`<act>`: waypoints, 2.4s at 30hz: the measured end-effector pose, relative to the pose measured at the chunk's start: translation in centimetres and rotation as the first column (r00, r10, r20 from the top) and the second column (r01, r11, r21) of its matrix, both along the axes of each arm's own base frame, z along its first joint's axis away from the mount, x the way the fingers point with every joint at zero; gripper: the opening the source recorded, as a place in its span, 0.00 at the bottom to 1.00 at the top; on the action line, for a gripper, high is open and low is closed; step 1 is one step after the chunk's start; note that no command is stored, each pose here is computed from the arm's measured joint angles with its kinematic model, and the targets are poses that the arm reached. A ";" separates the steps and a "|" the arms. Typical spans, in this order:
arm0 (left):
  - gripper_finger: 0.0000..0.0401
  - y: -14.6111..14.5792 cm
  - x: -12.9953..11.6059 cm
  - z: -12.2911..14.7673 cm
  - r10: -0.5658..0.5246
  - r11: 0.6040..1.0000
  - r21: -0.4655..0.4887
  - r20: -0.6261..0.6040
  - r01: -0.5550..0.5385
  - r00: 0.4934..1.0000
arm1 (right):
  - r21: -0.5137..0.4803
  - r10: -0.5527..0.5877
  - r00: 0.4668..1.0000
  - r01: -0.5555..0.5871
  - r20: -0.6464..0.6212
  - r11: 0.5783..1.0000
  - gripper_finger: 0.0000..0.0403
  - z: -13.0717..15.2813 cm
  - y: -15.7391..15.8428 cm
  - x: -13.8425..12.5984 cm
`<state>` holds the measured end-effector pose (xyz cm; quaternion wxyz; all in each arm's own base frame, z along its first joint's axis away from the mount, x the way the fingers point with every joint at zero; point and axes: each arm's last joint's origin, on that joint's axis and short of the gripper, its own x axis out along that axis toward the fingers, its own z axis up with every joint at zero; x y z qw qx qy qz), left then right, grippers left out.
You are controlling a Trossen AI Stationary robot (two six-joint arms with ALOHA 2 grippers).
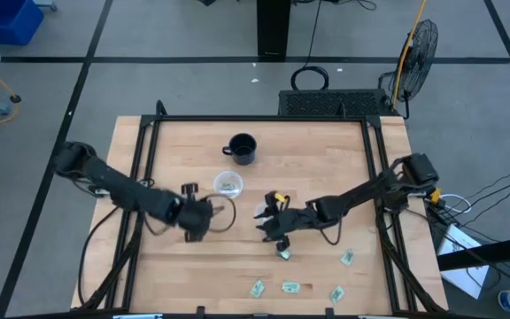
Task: Pick and place Stevia / Truvia into bins
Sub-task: Put the stevia packet into the top round transparent container, then put the truvia packet into the bottom round transparent container
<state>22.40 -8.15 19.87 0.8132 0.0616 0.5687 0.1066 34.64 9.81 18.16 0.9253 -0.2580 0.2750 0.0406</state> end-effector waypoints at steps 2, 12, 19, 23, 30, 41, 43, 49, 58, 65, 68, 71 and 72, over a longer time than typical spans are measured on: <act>0.02 1.5 0.3 0.7 0.004 1.000 0.019 0.028 -0.004 1.000 | -0.080 -0.067 0.998 0.068 0.023 0.994 0.32 1.0 0.2 -0.7; 0.02 6.7 3.0 1.3 -0.058 0.994 0.099 0.119 0.046 0.991 | 0.003 -0.262 0.965 0.262 -0.029 0.965 0.32 4.4 0.2 -4.5; 0.05 9.2 4.1 1.0 -0.046 0.995 0.098 0.159 0.031 0.986 | 0.029 -0.298 0.952 0.301 -0.076 0.953 0.32 4.4 0.1 -5.3; 0.04 10.2 4.5 0.4 -0.040 0.998 0.051 0.147 0.033 0.988 | 0.028 -0.298 0.951 0.301 -0.077 0.953 0.32 4.4 0.1 -5.3; 0.05 10.7 6.2 -2.2 -0.085 0.996 0.012 0.121 0.085 0.989 | 0.029 -0.294 0.953 0.296 -0.070 0.955 0.32 4.4 0.1 -5.2; 0.26 10.2 6.8 -2.7 -0.121 0.992 -0.004 0.133 0.123 0.984 | 0.307 -0.170 0.954 0.243 -0.247 0.920 0.32 3.5 1.7 -6.1; 0.28 10.2 6.7 -2.3 -0.132 0.991 0.019 0.137 0.131 0.982 | 0.357 -0.119 0.951 0.221 -0.287 0.908 0.32 2.7 2.7 -6.6; 0.28 10.3 6.1 0.2 -0.133 0.989 0.093 0.234 0.114 0.963 | 0.443 -0.056 0.964 0.172 -0.261 0.880 0.32 -0.3 5.2 -7.9; 0.28 9.9 5.2 3.9 -0.130 0.990 0.112 0.415 0.092 0.901 | 0.466 0.002 0.983 0.086 -0.185 0.881 0.36 -5.1 5.8 -8.3; 0.28 9.5 4.9 4.4 -0.141 0.988 0.112 0.426 0.103 0.894 | 0.405 0.032 0.983 0.045 -0.183 0.913 0.48 -6.8 6.0 -8.0; 0.28 9.6 4.8 4.3 -0.139 0.989 0.111 0.426 0.101 0.894 | 0.377 0.030 0.977 0.053 -0.210 0.925 0.51 -7.6 5.9 -7.9; 0.28 9.6 4.8 4.3 -0.138 0.989 0.109 0.424 0.101 0.895 | 0.368 -0.001 0.973 0.088 -0.229 0.926 0.52 -8.4 5.8 -7.8; 0.28 9.6 4.8 4.3 -0.135 0.989 0.107 0.426 0.099 0.895 | 0.362 -0.012 0.973 0.097 -0.230 0.927 0.52 -8.6 5.7 -7.8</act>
